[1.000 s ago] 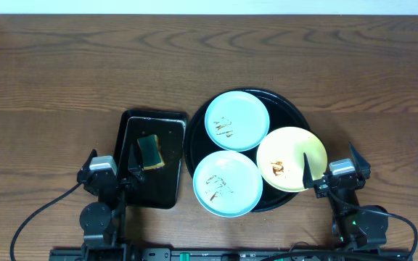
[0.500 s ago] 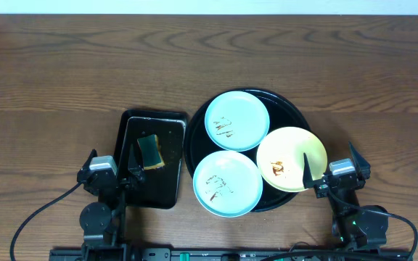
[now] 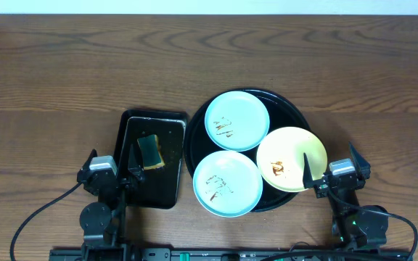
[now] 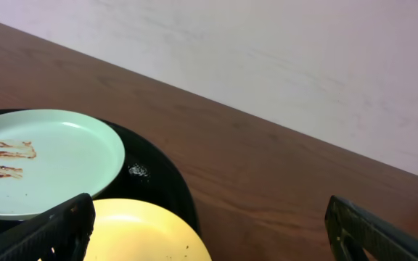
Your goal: Clean dirty plates on tray and stack at the side
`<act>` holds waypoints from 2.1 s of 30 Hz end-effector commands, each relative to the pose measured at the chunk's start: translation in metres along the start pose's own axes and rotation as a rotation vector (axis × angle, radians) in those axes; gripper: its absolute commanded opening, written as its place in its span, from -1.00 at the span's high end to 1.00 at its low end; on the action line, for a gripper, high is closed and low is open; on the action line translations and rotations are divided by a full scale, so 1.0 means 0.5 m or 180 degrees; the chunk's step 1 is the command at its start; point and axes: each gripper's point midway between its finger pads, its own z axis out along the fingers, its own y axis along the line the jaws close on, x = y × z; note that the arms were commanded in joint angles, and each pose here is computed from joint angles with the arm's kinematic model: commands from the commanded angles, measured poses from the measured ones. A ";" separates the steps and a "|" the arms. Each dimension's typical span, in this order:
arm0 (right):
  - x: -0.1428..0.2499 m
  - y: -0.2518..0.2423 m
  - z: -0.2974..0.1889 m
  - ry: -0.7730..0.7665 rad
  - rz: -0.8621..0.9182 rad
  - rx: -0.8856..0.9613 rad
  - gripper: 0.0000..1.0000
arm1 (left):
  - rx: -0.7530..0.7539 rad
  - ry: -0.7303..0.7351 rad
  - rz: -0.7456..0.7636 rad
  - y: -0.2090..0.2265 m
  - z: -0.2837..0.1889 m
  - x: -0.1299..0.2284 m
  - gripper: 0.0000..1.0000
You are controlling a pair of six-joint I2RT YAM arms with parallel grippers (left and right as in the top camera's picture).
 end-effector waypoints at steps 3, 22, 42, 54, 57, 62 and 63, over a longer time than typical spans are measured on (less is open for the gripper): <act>-0.002 0.006 -0.001 -0.0019 0.0020 -0.0038 -0.99 | -0.0122 0.0154 0.0023 0.014 0.001 0.032 -0.80; -0.002 0.006 -0.001 -0.0019 0.0020 -0.0038 -0.98 | -0.0122 0.0155 0.0022 0.014 0.001 0.032 -0.80; -0.002 0.006 -0.001 -0.0019 0.0020 -0.0038 -0.99 | -0.0104 0.0155 0.0022 0.012 0.001 0.032 -0.81; -0.002 0.006 -0.001 -0.0019 0.0020 -0.0038 -0.98 | 0.0075 0.0201 -0.0019 -0.007 0.002 0.038 -0.80; -0.002 0.006 -0.001 -0.0019 0.0020 -0.0038 -0.99 | 0.0060 0.0306 -0.0096 -0.006 0.004 0.049 -0.80; -0.002 0.006 -0.001 -0.0019 0.0020 -0.0038 -0.98 | 0.0028 0.0609 -0.0079 -0.008 0.014 0.043 -0.81; -0.002 0.006 -0.001 -0.0019 0.0020 -0.0038 -0.98 | 0.0018 0.0701 -0.0075 -0.009 0.020 0.034 -0.80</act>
